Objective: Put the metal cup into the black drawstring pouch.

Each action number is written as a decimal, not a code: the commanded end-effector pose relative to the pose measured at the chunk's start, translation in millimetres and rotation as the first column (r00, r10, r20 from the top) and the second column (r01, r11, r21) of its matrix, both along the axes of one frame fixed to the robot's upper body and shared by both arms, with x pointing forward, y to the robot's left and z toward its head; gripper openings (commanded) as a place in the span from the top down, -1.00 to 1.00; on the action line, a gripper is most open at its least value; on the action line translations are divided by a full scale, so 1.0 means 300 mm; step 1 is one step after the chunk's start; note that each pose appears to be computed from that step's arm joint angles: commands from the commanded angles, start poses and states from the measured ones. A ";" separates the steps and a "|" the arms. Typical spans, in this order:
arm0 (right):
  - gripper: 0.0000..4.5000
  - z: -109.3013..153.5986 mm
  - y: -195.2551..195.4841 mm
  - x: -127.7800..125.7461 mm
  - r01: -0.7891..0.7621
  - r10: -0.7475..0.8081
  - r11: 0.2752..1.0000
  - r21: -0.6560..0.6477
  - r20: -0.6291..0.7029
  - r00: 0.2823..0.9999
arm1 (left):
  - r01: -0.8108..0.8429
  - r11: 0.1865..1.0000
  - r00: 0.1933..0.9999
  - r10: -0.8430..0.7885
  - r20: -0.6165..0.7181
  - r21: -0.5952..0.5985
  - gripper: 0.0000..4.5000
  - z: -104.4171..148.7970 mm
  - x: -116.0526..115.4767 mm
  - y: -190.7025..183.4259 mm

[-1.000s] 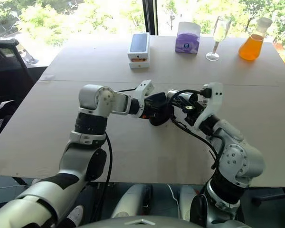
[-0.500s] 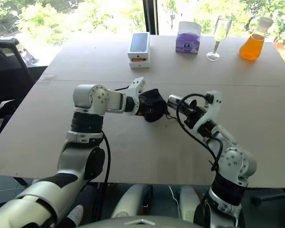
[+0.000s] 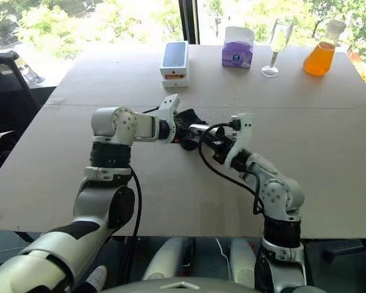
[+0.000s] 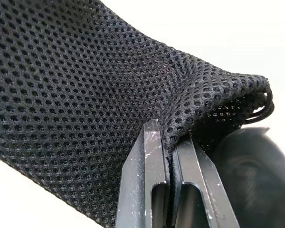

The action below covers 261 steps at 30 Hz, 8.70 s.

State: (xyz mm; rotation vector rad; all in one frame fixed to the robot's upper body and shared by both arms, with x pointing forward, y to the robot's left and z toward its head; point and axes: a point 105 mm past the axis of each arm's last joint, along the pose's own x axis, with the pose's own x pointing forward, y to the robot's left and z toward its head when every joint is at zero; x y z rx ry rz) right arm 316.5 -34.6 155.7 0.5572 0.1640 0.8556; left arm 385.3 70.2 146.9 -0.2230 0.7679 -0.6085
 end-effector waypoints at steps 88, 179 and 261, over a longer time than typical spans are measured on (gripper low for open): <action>0.97 0.068 0.316 0.108 0.058 0.194 0.939 -0.338 0.663 0.724 | -0.067 0.903 0.991 0.011 -0.132 -0.425 1.00 0.254 -0.049 -0.061; 0.00 0.086 0.210 0.102 0.099 0.074 0.960 -0.263 0.575 0.815 | -0.089 0.854 0.996 0.068 -0.059 -0.512 1.00 0.189 -0.095 0.036; 1.00 0.051 -0.004 0.280 0.522 0.079 0.641 -0.562 0.725 0.684 | 0.075 0.983 0.927 -0.006 0.376 -0.169 0.76 0.094 -0.212 0.325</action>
